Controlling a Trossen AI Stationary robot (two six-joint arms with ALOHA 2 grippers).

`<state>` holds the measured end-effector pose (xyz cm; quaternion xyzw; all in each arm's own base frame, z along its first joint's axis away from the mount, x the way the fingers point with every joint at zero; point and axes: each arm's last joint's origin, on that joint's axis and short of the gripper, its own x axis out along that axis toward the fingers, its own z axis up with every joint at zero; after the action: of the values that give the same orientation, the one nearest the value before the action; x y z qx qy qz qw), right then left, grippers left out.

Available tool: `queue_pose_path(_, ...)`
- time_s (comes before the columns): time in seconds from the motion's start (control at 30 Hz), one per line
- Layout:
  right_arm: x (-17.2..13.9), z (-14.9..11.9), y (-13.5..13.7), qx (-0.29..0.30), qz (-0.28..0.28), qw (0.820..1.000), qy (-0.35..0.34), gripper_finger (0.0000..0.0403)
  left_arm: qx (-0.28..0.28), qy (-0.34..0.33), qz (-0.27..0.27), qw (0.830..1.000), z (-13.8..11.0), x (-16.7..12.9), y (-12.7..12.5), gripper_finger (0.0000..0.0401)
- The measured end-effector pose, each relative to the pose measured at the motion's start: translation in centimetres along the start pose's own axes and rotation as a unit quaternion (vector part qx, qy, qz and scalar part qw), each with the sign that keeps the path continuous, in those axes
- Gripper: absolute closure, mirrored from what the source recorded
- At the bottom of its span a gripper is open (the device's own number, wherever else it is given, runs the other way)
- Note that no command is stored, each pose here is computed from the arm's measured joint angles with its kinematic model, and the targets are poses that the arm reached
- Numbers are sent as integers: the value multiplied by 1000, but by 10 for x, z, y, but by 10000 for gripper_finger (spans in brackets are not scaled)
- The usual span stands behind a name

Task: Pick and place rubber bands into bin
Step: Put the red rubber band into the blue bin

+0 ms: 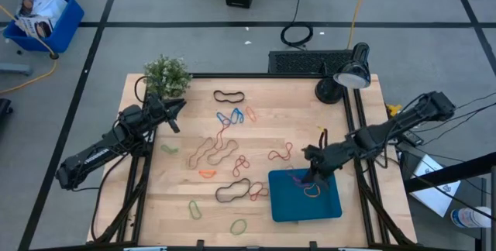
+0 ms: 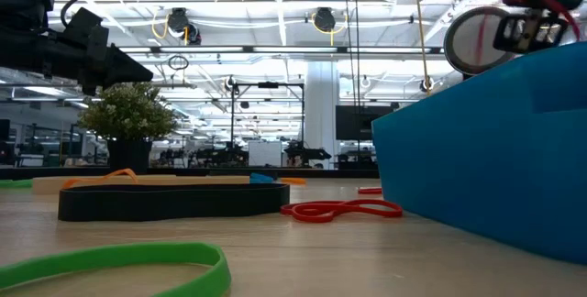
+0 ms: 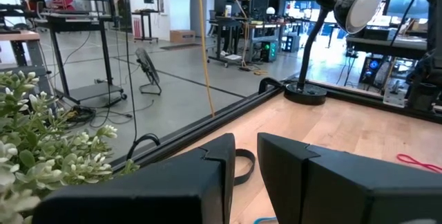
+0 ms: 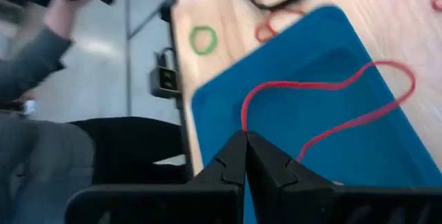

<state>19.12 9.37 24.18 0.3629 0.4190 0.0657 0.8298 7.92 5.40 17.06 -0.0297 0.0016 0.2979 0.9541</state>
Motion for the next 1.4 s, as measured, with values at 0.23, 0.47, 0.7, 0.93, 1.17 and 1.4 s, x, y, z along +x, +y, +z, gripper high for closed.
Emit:
queue_pose_path(0.23,26,-15,-8,2,-91,995,32,403,0,0,0,1000,0,0,0,329)
queue_pose_path(0.47,47,-20,-16,-16,-142,988,50,403,-2,0,0,1000,0,0,0,329)
queue_pose_path(0.7,51,-19,-21,-50,-156,985,61,403,-1,0,0,1000,0,0,0,329)
queue_pose_path(0.93,58,-25,-35,-72,-232,966,88,403,-1,0,0,1000,0,0,0,329)
queue_pose_path(1.17,74,-30,-45,-91,-263,953,121,403,-1,1,0,1000,0,0,0,329)
queue_pose_path(1.4,79,-31,-45,-81,-261,954,121,403,-1,1,0,1000,0,0,0,329)
